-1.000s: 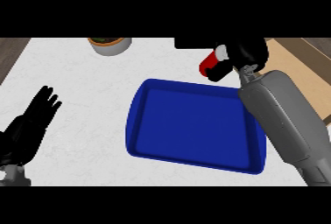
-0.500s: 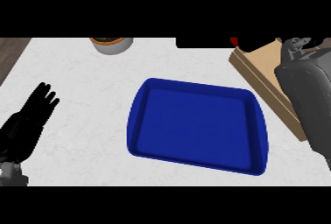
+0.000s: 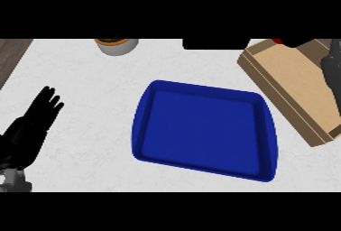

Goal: Pick the can from the tray and place it in the cardboard box

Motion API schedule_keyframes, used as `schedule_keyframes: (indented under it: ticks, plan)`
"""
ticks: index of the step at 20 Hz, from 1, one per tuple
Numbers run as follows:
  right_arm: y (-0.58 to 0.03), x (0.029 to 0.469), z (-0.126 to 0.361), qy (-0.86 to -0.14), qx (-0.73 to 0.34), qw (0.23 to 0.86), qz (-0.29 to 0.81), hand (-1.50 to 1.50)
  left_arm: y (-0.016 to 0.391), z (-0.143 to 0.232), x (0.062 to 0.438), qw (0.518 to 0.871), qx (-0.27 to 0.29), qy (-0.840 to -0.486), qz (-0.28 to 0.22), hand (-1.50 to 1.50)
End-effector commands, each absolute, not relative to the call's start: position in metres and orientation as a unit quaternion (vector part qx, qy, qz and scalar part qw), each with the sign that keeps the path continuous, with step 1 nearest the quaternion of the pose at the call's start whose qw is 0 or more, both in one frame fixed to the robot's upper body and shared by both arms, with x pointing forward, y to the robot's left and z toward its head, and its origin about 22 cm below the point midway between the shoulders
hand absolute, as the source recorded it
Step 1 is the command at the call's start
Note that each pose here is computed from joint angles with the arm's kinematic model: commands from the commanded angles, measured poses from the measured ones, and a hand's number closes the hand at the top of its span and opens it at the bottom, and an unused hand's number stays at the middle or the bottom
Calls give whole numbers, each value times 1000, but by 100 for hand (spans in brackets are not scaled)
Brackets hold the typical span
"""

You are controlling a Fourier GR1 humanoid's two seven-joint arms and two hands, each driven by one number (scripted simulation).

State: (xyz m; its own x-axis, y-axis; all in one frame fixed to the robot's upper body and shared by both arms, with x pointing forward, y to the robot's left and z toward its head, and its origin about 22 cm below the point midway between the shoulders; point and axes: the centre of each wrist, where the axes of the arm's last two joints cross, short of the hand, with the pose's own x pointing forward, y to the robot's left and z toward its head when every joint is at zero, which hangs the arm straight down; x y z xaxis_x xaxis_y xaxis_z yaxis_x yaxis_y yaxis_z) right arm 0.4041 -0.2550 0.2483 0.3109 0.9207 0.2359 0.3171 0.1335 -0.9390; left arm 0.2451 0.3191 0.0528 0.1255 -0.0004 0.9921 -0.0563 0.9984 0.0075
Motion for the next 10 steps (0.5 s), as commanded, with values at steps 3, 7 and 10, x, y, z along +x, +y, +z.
schedule_keyframes:
  ticks: [3,7,10]
  plan:
    - [-294,418,225,-525,-602,535,275,150,310,52,246,751,18,-659,20,0]
    - [-327,423,187,-527,-595,544,269,150,319,40,242,747,17,-665,14,0]
    - [-341,426,172,-525,-580,556,280,150,313,53,243,748,16,-663,12,0]
